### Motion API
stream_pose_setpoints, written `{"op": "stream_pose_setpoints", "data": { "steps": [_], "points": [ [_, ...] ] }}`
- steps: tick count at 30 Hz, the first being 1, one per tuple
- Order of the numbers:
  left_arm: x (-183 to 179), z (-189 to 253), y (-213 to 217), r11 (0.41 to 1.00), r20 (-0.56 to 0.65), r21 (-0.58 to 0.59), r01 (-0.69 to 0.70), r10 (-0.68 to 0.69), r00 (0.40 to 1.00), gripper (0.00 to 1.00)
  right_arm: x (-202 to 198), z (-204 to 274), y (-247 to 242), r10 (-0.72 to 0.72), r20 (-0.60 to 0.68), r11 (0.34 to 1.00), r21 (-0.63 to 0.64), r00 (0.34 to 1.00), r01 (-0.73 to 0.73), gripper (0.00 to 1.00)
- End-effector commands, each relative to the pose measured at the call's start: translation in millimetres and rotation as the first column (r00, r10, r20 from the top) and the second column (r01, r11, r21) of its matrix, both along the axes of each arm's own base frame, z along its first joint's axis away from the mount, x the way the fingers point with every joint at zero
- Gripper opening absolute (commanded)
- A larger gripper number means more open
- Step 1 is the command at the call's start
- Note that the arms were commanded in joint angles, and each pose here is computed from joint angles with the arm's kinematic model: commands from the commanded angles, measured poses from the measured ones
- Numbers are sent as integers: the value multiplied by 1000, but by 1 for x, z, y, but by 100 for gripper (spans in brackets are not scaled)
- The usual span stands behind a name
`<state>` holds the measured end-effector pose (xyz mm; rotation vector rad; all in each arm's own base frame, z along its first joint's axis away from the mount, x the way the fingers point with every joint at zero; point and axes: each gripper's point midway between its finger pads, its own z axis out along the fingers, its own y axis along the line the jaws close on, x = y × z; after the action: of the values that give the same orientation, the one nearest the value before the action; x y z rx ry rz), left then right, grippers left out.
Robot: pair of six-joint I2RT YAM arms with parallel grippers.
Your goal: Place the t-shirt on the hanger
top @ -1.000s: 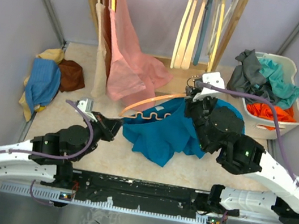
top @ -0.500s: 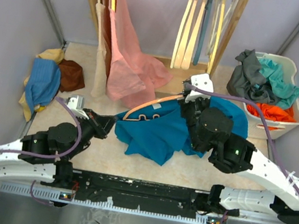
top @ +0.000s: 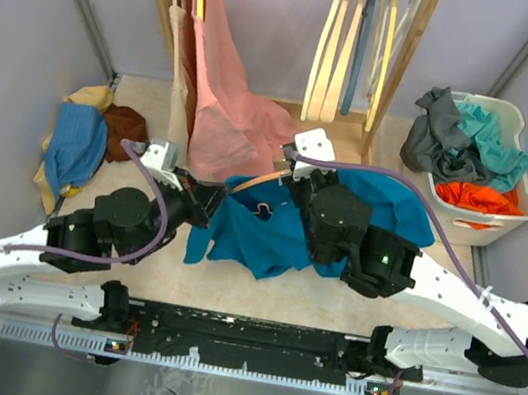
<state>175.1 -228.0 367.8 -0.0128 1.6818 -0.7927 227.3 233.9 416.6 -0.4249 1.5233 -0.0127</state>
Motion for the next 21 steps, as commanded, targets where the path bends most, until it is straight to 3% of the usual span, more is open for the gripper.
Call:
{"op": "stream_pose_setpoints", "data": {
  "steps": [1, 12, 21],
  "points": [
    [-2, 30, -19, 996, 63, 41, 73, -76, 995, 2, -4, 41, -1, 0, 40, 993, 119, 999, -4, 0],
    [7, 42, -52, 979, 93, 176, 99, -117, 989, 9, -9, 53, 8, 49, 20, 981, 186, 999, -52, 0],
    [4, 58, -62, 948, 147, 281, 152, -199, 969, 17, -13, 42, 13, 95, -18, 982, 165, 995, -91, 0]
  ]
}}
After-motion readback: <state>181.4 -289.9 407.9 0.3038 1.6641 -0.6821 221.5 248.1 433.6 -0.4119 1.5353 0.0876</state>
